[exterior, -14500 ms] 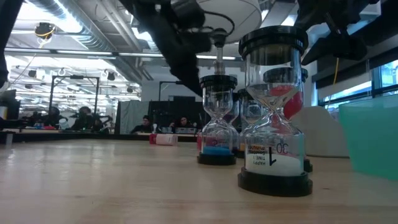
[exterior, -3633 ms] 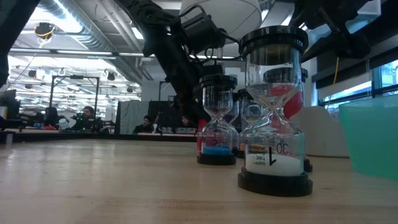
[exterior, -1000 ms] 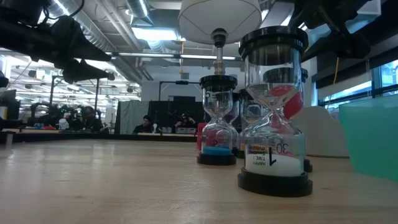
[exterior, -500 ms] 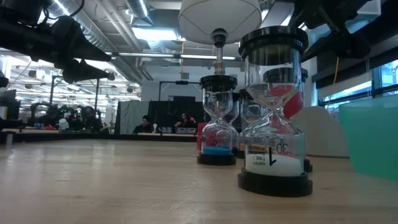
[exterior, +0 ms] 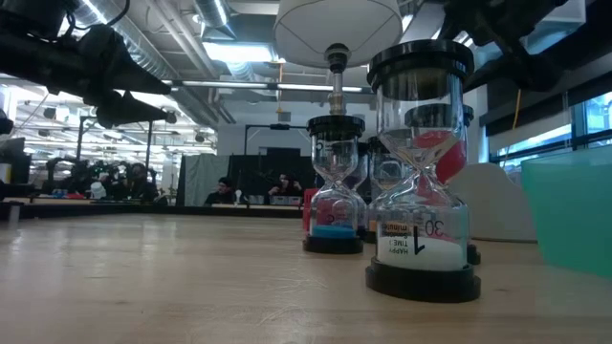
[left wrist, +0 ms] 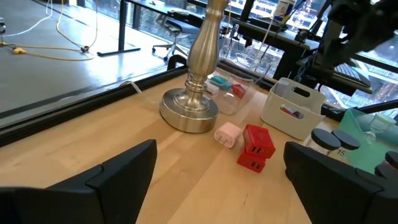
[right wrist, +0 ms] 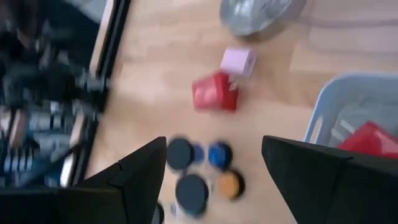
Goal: Pick & Place Office items
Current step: Put the purple hourglass into the light blue bin
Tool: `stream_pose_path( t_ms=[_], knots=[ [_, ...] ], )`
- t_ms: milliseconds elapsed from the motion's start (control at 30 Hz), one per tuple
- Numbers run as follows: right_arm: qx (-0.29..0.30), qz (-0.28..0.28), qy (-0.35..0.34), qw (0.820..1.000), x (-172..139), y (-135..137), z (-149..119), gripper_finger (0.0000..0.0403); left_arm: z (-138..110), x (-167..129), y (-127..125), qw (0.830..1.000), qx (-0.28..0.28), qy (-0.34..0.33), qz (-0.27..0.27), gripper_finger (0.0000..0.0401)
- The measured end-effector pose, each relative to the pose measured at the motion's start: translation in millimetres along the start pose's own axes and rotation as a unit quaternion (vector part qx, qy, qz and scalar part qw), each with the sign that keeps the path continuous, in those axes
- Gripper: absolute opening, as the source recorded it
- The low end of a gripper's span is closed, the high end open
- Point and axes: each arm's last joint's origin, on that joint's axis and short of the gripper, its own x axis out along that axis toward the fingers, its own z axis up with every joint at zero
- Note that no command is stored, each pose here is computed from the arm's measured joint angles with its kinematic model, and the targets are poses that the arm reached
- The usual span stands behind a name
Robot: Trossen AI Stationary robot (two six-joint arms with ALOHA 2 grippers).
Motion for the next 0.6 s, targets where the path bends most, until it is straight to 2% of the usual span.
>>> stream_pose_path(
  t_ms=[200, 367, 433, 500, 600],
  knots=[
    [0.009, -0.003, -0.026, 1.000, 1, 0, 3, 0.0267, 0, 0, 0, 1.000, 0.000, 0.001, 0.000, 0.0349],
    [-0.002, -0.013, -0.114, 0.993, 2, -1, 11, 0.0267, 0, 0, 0, 1.000, 0.000, 0.001, 0.000, 0.0348],
    [-0.057, -0.025, -0.148, 0.987, 2, -1, 14, 0.0267, 0, 0, 0, 1.000, 0.000, 0.001, 0.000, 0.0348],
    [-0.141, -0.042, -0.168, 0.975, 2, -1, 16, 0.0267, 0, 0, 0, 1.000, 0.000, 0.001, 0.000, 0.0348],
    [-0.221, -0.048, -0.166, 0.960, 1, 1, 16, 0.0267, 0, 0, 0, 1.000, 0.000, 0.001, 0.000, 0.0349]
  ],
)
